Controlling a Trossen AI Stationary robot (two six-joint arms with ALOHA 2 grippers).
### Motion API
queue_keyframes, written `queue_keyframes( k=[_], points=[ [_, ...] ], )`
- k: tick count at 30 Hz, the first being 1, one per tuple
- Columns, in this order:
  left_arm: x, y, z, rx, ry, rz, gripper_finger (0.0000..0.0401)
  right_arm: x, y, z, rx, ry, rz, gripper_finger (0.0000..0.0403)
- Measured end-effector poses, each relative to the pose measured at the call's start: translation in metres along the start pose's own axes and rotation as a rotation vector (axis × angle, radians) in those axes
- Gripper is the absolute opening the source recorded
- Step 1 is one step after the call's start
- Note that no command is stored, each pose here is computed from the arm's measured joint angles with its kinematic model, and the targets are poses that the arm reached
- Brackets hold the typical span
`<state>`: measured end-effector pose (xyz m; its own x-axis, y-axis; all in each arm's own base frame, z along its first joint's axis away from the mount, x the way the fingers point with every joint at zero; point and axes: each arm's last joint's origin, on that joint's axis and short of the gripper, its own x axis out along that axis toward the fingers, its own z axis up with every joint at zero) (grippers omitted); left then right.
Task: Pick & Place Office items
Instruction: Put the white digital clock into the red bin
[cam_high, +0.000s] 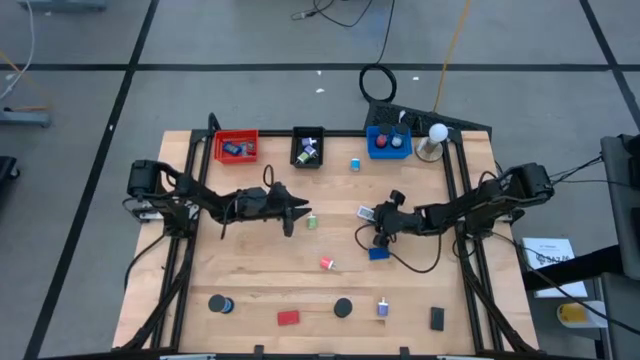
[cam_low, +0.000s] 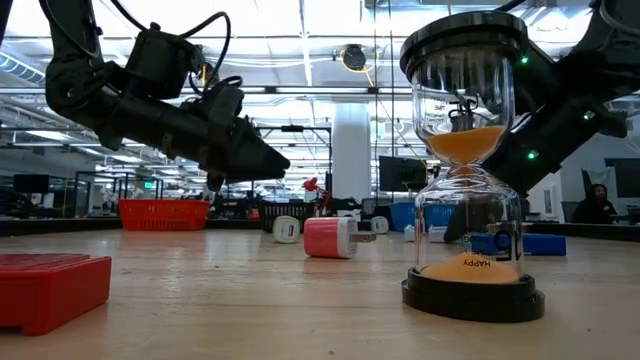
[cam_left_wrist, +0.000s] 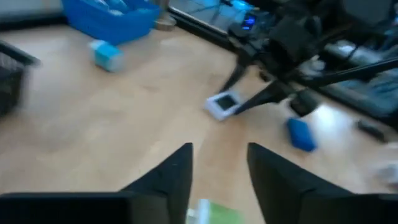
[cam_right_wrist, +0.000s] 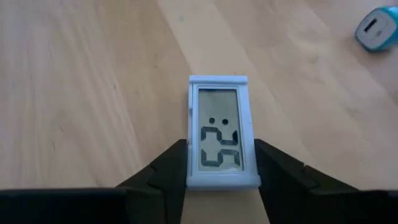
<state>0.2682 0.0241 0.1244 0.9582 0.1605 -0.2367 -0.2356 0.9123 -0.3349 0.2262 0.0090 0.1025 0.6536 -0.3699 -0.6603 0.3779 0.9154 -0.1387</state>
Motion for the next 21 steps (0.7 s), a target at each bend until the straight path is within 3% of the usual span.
queue_keyframes(
  k=[4,9,16,21],
  points=[
    [0.006,-0.005,0.008,-0.102,0.028,-0.141,0.0206,-0.004,0.007,0.015,-0.097,-0.064,-0.015,0.0160],
    [0.012,-0.011,0.017,-0.124,0.000,-0.168,0.0253,-0.010,0.021,0.036,-0.247,-0.151,-0.088,0.0152],
    [0.026,-0.014,0.021,-0.156,-0.007,-0.203,0.0269,-0.023,0.038,0.061,-0.363,-0.379,-0.104,0.0162],
    [0.047,-0.020,0.023,-0.194,-0.036,-0.335,0.0269,-0.024,0.049,0.064,-0.439,-0.466,-0.106,0.0156]
  ],
)
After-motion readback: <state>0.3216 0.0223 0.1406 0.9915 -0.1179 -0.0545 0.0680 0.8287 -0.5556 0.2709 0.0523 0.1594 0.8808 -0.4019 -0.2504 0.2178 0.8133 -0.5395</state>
